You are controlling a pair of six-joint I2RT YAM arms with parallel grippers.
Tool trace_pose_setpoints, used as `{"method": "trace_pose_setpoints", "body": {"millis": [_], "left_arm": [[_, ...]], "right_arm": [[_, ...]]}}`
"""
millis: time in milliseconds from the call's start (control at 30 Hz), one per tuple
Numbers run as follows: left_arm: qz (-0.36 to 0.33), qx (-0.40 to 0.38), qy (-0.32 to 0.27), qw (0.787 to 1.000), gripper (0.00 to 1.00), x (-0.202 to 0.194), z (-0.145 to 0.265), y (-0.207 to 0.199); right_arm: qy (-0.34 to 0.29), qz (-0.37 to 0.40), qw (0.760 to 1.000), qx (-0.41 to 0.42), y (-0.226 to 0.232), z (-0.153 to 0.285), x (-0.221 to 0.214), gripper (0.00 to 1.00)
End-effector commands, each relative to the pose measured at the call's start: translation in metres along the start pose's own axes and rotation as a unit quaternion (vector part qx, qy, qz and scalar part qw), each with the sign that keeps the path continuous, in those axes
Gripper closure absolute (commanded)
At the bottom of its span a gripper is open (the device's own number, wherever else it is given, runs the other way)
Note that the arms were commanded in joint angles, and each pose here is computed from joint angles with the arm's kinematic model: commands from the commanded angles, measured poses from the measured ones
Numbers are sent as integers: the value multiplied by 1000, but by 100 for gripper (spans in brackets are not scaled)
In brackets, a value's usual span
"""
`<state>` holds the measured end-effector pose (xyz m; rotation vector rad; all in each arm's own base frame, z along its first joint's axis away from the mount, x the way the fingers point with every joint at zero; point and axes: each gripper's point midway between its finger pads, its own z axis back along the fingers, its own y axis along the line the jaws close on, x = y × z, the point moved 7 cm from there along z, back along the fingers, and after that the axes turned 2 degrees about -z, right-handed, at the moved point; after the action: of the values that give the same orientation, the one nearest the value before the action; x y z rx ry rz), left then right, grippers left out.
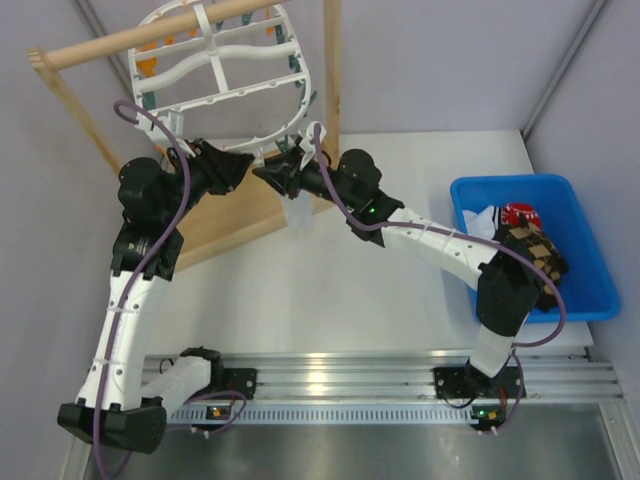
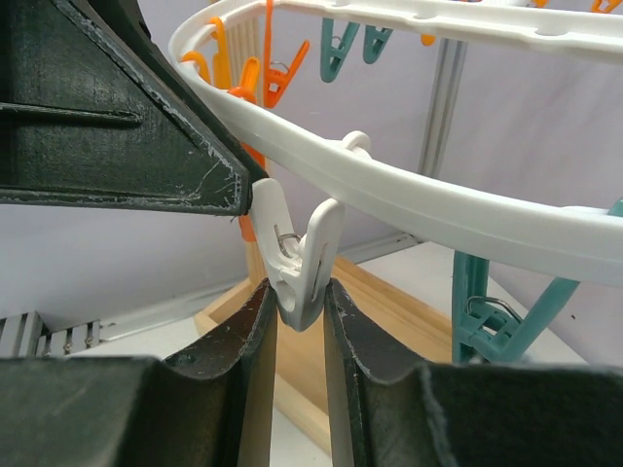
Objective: Clip the socks to the hanger
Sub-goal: Open the clamp at the hanger.
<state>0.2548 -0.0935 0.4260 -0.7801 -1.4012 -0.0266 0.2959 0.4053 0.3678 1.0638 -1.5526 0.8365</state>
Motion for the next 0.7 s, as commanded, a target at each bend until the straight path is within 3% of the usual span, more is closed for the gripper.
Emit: {"method": "trace_pose_setpoints", "body": {"millis": [0, 200, 433, 667], "left_arm": [[-29, 3, -40, 999, 64, 14, -4, -2], [-28, 20, -33, 999, 72, 10, -7, 4], [-40, 17, -26, 999, 84, 8, -7, 5], [-45, 14, -19, 999, 91, 7, -8, 5]], "right_arm": [[-42, 16, 999, 10, 15, 6, 38, 100], [-41, 14, 999, 25, 21, 6, 36, 100], [-46, -11, 997, 66, 20, 11, 36, 72], [-56, -22, 994, 87, 11, 8, 39, 59]]}}
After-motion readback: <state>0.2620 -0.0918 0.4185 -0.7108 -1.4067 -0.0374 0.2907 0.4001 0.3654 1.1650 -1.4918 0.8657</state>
